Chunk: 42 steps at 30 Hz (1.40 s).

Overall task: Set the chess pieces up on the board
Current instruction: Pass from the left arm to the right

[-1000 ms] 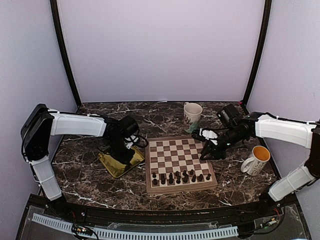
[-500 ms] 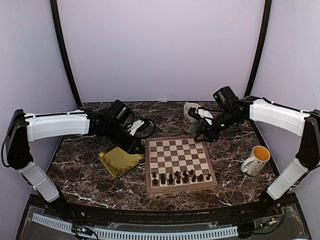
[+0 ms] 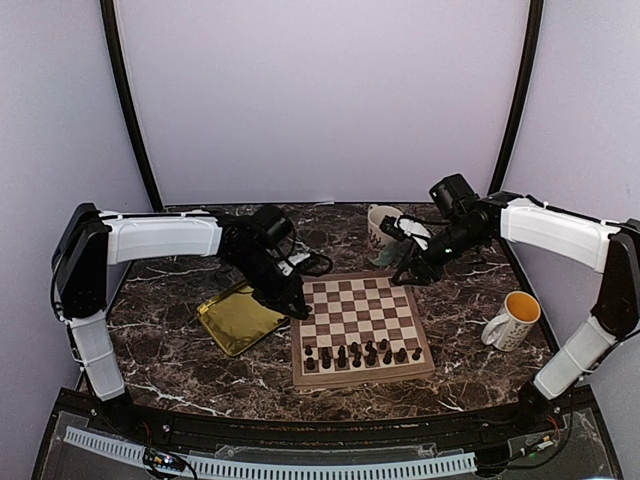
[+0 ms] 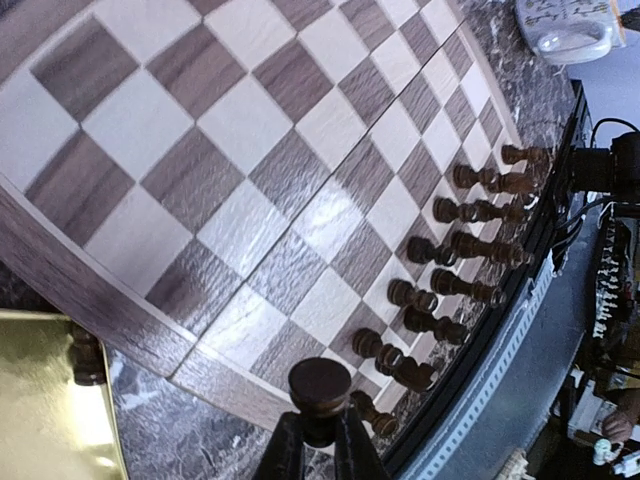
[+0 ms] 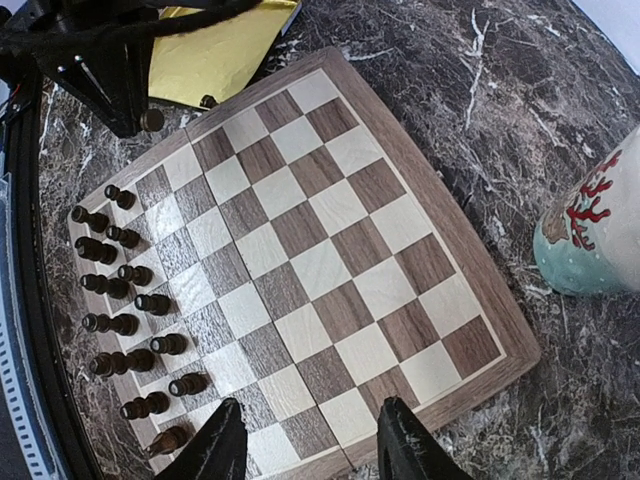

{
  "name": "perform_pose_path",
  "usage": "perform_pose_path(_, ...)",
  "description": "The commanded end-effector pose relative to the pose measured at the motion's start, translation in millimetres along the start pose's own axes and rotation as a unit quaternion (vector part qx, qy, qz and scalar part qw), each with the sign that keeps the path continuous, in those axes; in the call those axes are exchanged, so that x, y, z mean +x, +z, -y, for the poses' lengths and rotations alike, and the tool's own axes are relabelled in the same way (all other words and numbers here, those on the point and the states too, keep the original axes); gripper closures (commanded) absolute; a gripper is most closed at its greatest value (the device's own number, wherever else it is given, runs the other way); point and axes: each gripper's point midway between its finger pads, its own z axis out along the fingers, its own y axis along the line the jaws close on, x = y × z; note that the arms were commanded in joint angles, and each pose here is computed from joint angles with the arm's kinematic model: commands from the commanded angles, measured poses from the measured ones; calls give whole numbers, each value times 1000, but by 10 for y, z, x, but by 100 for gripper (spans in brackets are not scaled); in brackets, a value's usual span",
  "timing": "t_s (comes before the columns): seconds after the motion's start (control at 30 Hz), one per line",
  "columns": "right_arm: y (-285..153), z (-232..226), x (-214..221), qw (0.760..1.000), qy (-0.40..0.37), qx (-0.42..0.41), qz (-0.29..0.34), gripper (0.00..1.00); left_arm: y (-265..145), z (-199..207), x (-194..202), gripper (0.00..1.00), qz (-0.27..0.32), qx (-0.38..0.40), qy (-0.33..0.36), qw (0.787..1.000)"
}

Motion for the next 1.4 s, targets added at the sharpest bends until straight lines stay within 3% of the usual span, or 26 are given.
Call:
perform_pose_path(0.0,-85,-13,52,1000,-1,13,10,55,5,74,288,94,-100,11,-83,991)
perform_pose_path(0.17,-58,-95,153,1000,-5,0,10,55,-24,58,306,94,-127,-7,-100,987)
perform_pose_path(0.3,-130,-247,80,998,-34,-33,31,56,-36,227,225,94,-119,40,-83,989)
perform_pose_path(0.43,-235,-481,-31,991,-107,-65,53,57,-5,396,172,94,-121,103,-70,985)
perform_pose_path(0.57,-225,-666,-227,977,-201,-43,49,57,38,445,148,94,-137,128,-69,980)
perform_pose_path(0.9,177,-1008,-614,933,-359,0,16,58,-80,754,-42,92,-133,207,-58,968)
perform_pose_path(1.37,512,-1208,-628,914,-407,3,-7,56,-164,884,-98,91,-130,239,-54,961)
